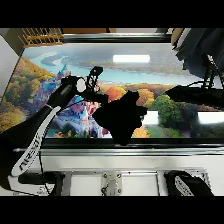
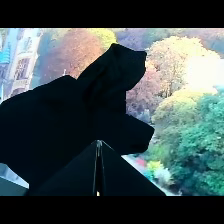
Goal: Fold the clothes and pants, and hang the long-sleeved shirts on hangers.
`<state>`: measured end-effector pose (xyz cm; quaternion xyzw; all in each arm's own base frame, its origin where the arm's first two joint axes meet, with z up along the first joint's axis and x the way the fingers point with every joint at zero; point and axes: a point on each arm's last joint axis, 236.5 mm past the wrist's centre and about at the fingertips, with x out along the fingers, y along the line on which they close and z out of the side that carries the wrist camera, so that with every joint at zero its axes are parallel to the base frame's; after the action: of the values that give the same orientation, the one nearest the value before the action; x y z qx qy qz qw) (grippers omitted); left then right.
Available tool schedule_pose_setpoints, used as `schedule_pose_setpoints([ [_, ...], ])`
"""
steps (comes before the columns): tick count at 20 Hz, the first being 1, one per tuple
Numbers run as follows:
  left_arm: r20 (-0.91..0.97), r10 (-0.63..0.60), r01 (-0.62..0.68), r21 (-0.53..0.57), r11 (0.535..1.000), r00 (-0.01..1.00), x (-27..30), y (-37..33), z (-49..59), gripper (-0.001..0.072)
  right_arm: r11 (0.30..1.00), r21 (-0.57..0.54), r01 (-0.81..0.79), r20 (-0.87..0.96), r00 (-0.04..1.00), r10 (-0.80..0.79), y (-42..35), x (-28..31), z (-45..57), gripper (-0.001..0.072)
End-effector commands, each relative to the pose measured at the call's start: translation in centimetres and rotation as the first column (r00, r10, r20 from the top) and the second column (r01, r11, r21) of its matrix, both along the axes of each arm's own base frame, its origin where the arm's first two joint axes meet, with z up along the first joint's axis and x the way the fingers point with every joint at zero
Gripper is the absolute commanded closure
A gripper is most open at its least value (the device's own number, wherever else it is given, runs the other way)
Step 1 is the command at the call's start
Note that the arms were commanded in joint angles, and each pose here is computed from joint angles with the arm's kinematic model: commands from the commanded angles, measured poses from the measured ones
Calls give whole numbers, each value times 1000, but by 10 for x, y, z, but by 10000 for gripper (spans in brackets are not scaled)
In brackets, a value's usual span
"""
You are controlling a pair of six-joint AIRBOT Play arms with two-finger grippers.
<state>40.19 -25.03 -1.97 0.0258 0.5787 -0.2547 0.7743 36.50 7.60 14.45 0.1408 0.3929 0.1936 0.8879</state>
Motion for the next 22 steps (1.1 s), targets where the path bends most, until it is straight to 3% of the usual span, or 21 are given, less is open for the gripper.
schedule_pose_setpoints([
  [1, -202, -66, 24, -201, 979, 977, -16, -20, -32, 45, 1000, 1, -1, -1, 1000, 1, 0, 0, 0, 691],
  [5, -267, -136, 77, -223, 972, 954, -36, -31, -44, 46, 1000, 3, -1, -1, 1000, 1, 1, 0, 0, 691],
  [6, -266, -137, 77, -222, 972, 954, -36, -31, -44, 130, 1000, 13, -2, 1, 1000, 2, 3, 0, 1, 691],
  [7, -266, -136, 77, -221, 972, 954, -36, -30, -44, 444, 999, 31, -5, 3, 1000, 5, 6, 0, 4, 691],
  [8, -269, -122, 62, -221, 973, 955, -33, -27, -43, 692, 999, 42, -6, 4, 1000, 6, 7, 0, 5, 690],
  [10, -248, -81, 24, -227, 974, 965, -23, -15, -31, 697, 999, 41, 1, -18, 1000, 0, 6, 1, -1, 693],
  [12, -181, -34, -12, -243, 970, 983, -5, 0, -6, 697, 999, 15, 48, -155, 987, -45, -5, -6, -33, 692],
  [13, -153, -15, -23, -246, 969, 988, 1, 9, 5, 696, 999, -5, 52, -234, 971, -52, -9, -12, -56, 628],
  [15, -117, 14, -42, -245, 969, 993, 8, 24, 20, 696, 998, 21, 51, -370, 928, -40, -4, -24, -103, 103],
  [16, -113, 23, -51, -247, 968, 993, 10, 29, 24, 696, 997, 46, 57, -447, 894, -31, 4, -33, -129, 88],
  [17, -115, 30, -58, -247, 967, 993, 11, 33, 25, 696, 997, 61, 50, -509, 861, -12, 15, -42, -152, 123],
  [19, -119, 33, -61, -245, 968, 992, 11, 34, 22, 696, 997, 83, 2, -601, 797, 49, 47, -63, -194, 250],
  [22, -94, 50, -73, -248, 966, 994, 19, 34, 23, 696, 990, 105, -95, -653, 744, 140, 102, -84, -228, 249],
])
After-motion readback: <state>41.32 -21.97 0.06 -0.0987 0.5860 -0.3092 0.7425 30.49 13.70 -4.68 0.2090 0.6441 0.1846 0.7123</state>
